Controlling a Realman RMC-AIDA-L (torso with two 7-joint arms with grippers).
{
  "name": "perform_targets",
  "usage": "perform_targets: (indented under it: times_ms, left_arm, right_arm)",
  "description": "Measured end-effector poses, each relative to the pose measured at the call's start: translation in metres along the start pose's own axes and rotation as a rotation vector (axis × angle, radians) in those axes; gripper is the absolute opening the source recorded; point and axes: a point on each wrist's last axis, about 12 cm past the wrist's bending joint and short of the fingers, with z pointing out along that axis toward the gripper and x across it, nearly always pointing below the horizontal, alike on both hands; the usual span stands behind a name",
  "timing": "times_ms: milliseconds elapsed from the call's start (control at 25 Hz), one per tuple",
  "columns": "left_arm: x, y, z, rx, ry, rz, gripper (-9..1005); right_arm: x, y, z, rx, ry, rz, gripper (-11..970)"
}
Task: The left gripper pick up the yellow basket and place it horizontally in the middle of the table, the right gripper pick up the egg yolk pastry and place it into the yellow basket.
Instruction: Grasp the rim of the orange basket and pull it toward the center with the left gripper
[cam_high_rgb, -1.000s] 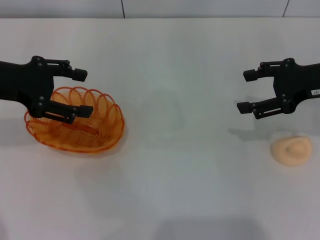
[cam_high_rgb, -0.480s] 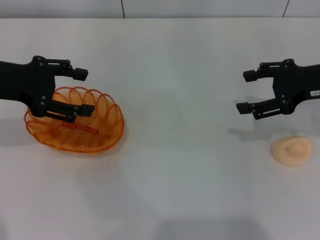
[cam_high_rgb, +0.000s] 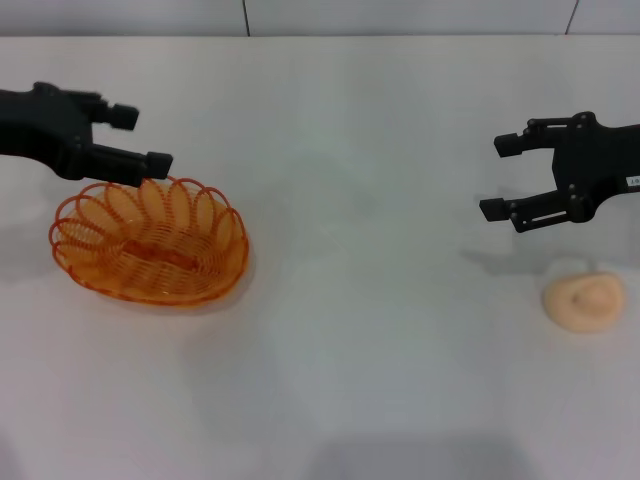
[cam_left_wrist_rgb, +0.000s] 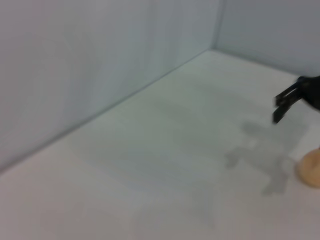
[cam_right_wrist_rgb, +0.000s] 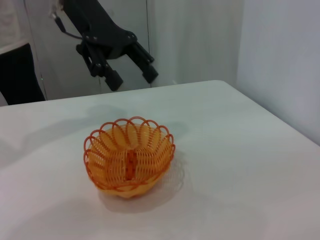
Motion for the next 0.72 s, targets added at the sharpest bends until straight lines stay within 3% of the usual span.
perform_targets:
  times_ms: [120, 160, 360, 720]
  left_arm:
    - [-0.003, -0.003, -0.005, -0.023, 0.052, -0.072, 863]
    - [-0.008, -0.004, -0.011, -0.066, 0.112, -0.182, 863]
    - [-0.014, -0.001, -0.026, -0.168, 0.206, -0.355, 860]
    - [-0.014, 0.008, -0.031, -0.297, 0.359, -0.451, 838]
  right_arm:
    - [0.0, 0.001, -0.002, 0.01, 0.003, -0.016, 853]
    - [0.0, 0.001, -0.002, 0.013, 0.003, -0.022, 853]
    - [0.004, 0.005, -0.006, 0.022, 0.001, -0.041, 853]
    - [0.006, 0.007, -0.002, 0.013, 0.008, -0.049, 852]
